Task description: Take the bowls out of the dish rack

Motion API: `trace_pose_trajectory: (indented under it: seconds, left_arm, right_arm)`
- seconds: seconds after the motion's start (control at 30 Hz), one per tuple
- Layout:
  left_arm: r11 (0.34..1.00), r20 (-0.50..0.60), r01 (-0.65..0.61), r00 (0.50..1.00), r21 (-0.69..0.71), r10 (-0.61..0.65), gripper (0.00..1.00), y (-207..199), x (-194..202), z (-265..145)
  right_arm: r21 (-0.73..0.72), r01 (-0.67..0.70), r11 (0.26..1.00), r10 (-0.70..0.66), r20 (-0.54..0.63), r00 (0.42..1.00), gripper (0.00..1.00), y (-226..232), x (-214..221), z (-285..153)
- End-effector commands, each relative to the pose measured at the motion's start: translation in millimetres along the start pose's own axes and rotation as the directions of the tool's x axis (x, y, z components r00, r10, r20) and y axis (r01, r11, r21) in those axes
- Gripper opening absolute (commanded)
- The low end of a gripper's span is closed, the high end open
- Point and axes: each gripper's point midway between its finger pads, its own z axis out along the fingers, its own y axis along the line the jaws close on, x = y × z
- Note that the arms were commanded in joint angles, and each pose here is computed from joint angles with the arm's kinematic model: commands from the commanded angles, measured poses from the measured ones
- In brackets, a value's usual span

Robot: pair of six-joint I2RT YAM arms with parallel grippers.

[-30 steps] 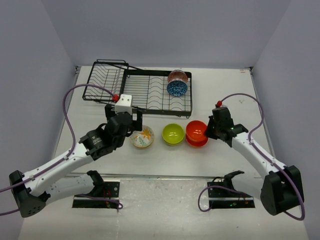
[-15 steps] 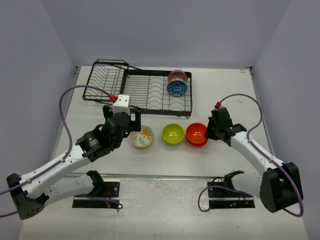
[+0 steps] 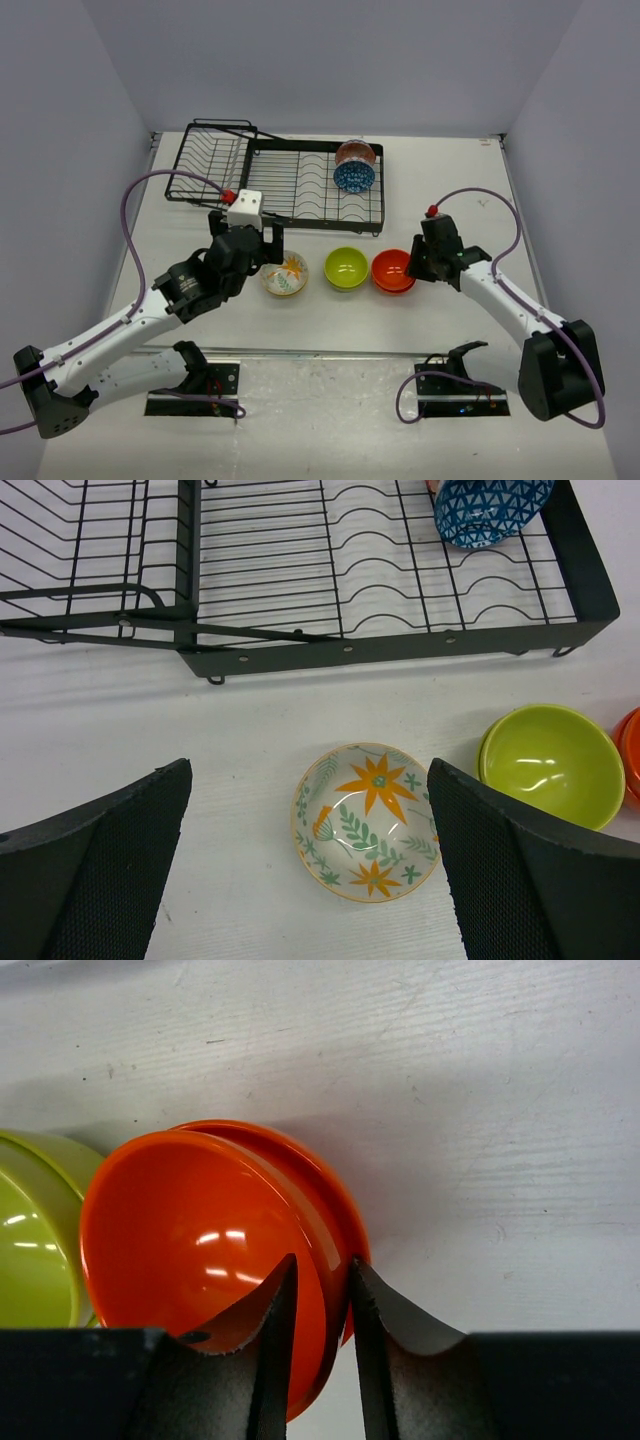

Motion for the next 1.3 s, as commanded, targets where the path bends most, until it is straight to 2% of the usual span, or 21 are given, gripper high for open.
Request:
trace_pose_trajectory:
  seconds: [0.0, 0.13, 0.23, 0.37, 0.47, 0.53, 0.63, 0.83, 1.03, 1.13, 1.27]
  left_arm:
    - [1.000, 0.015, 0.011, 1.000, 0.002, -0.011, 1.00, 0.6, -6.5, -1.4]
    - [1.000, 0.022, 0.012, 1.000, 0.004, -0.012, 1.00, 1.9, -8.1, -3.2]
    - [1.000, 0.016, -0.003, 1.000, -0.009, 0.003, 1.00, 4.6, -6.9, -3.2]
    - [1.000, 0.019, -0.001, 1.000, -0.020, 0.001, 1.00, 8.8, -6.4, -5.5]
    - [1.000, 0.024, 0.005, 1.000, -0.013, -0.005, 1.00, 7.6, -7.3, -5.5]
    - [1.000, 0.022, 0.004, 1.000, -0.009, -0.003, 1.00, 6.4, -7.0, -4.9]
    - [1.000, 0.020, 0.002, 1.000, -0.005, -0.002, 1.00, 4.6, -6.4, -3.7]
    - [1.000, 0.024, 0.007, 1.000, 0.002, -0.007, 1.00, 2.1, -7.6, -2.2]
    - [0.998, 0.021, 0.032, 0.999, 0.048, -0.033, 1.00, -13.4, -7.1, 4.9]
    - [0.996, 0.030, 0.066, 0.997, 0.065, -0.068, 1.00, -21.6, -8.6, 10.2]
    - [0.983, 0.052, 0.126, 0.990, 0.133, -0.134, 1.00, -43.6, -18.2, 18.1]
  right_arm:
    - [-0.061, 0.023, 0.998, -0.020, 0.055, 0.998, 0.29, 15.2, -18.7, -18.3]
    - [-0.062, 0.022, 0.998, -0.018, 0.060, 0.998, 0.31, 15.5, -20.1, -22.3]
    - [-0.063, 0.022, 0.998, -0.019, 0.052, 0.998, 0.37, 15.8, -19.2, -24.7]
    - [-0.047, 0.023, 0.999, -0.020, 0.056, 0.998, 0.38, 13.7, -21.4, -31.1]
    - [-0.034, 0.018, 0.999, -0.015, 0.088, 0.996, 0.31, 11.6, -28.4, -39.8]
    - [-0.045, 0.020, 0.999, -0.015, 0.095, 0.995, 0.22, 13.4, -29.6, -41.2]
    - [-0.034, 0.020, 0.999, -0.017, 0.079, 0.997, 0.13, 11.0, -25.6, -36.1]
    - [-0.026, 0.017, 1.000, -0.017, 0.026, 1.000, 0.08, 9.4, -13.1, -16.5]
    - [-0.023, 0.011, 1.000, -0.010, 0.034, 0.999, 0.07, 8.4, -13.5, -16.1]
    - [-0.027, 0.009, 1.000, -0.007, 0.075, 0.997, 0.14, 9.4, -22.1, -25.3]
    - [-0.035, 0.003, 0.999, 0.001, 0.136, 0.991, 0.33, 13.1, -38.8, -43.8]
